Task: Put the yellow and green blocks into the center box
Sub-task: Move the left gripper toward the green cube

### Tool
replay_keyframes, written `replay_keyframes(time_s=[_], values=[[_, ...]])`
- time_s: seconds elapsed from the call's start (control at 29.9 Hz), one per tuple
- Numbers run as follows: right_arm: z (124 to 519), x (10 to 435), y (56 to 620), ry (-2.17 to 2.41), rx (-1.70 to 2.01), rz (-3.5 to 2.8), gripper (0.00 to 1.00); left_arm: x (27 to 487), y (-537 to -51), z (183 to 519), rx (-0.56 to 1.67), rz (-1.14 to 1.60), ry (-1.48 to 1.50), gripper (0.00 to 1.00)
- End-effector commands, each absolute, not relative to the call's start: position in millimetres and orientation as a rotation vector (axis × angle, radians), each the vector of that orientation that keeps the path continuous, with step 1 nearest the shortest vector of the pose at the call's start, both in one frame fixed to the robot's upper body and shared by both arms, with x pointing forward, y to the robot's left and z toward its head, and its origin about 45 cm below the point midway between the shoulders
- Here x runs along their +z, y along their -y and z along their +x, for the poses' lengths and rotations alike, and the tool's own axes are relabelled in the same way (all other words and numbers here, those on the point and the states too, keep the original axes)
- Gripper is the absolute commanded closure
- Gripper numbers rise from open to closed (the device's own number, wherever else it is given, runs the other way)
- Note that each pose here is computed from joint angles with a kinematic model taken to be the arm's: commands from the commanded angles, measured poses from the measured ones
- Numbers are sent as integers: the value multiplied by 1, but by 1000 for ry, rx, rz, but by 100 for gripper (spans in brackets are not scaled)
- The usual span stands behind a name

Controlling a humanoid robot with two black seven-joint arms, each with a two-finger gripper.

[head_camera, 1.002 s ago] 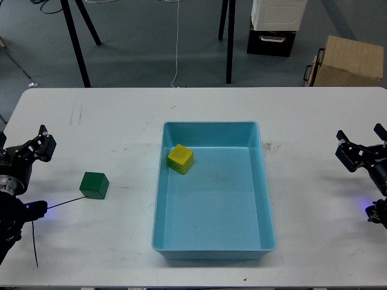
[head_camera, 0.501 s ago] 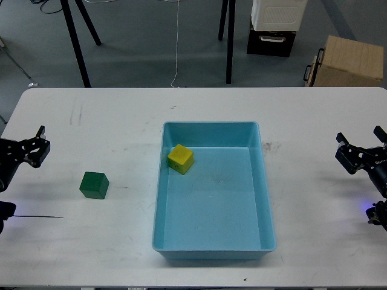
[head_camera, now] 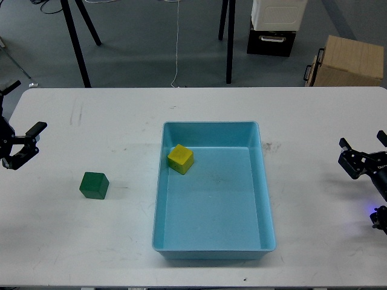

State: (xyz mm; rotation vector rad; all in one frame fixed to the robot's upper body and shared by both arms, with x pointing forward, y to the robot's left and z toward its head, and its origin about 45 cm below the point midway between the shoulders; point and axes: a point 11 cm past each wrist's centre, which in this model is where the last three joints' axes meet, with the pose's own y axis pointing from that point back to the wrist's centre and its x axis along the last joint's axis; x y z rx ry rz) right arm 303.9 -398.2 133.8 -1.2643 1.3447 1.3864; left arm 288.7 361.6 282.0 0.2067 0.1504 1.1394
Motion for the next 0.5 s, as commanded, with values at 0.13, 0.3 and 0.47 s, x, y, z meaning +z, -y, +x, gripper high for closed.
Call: replay_keyframes(time_s=[0.13,0.3,0.47], values=[[303,133,397,-1346,1390,-1267,0,268,-364,292,1149,341,-54,0],[304,134,397,-1347,1387,-1277,0,263,-348,306,1137,252,-25,0],[303,134,400,-1356,1384,-1280,0,257,-316,303,1035,202,68,0]])
